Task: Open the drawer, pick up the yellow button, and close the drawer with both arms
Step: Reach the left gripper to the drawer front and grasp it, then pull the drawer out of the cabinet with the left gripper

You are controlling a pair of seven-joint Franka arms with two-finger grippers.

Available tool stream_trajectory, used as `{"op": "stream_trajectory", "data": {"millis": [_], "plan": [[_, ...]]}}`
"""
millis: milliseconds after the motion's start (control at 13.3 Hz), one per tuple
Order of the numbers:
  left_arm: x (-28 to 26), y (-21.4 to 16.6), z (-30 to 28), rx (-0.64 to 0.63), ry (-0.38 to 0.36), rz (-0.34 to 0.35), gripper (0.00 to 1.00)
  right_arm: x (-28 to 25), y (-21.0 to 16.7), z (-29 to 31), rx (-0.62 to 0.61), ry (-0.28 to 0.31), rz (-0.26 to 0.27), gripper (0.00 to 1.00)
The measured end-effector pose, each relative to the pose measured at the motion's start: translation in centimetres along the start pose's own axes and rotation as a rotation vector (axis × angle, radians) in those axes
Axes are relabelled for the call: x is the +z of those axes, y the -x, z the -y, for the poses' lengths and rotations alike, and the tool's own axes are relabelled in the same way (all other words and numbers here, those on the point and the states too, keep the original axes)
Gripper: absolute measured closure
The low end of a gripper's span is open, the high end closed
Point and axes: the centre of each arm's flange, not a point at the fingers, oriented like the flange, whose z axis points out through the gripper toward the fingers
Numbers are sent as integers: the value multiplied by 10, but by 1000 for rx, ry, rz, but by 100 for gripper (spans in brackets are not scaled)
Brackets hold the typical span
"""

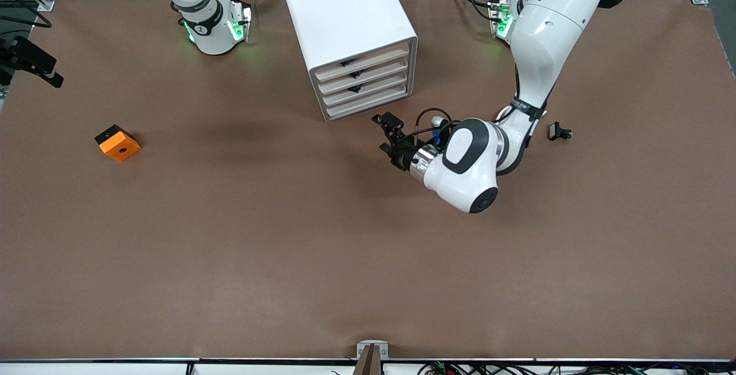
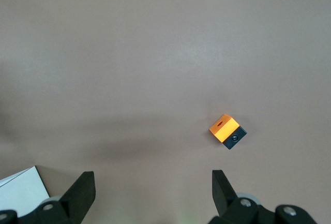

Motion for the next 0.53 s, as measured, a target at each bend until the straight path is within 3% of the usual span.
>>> {"op": "stream_trajectory", "data": {"millis": [528], "plan": [[40,1,3,1,-51,-85,0,0,0,-2,4,-1,0,0]]}}
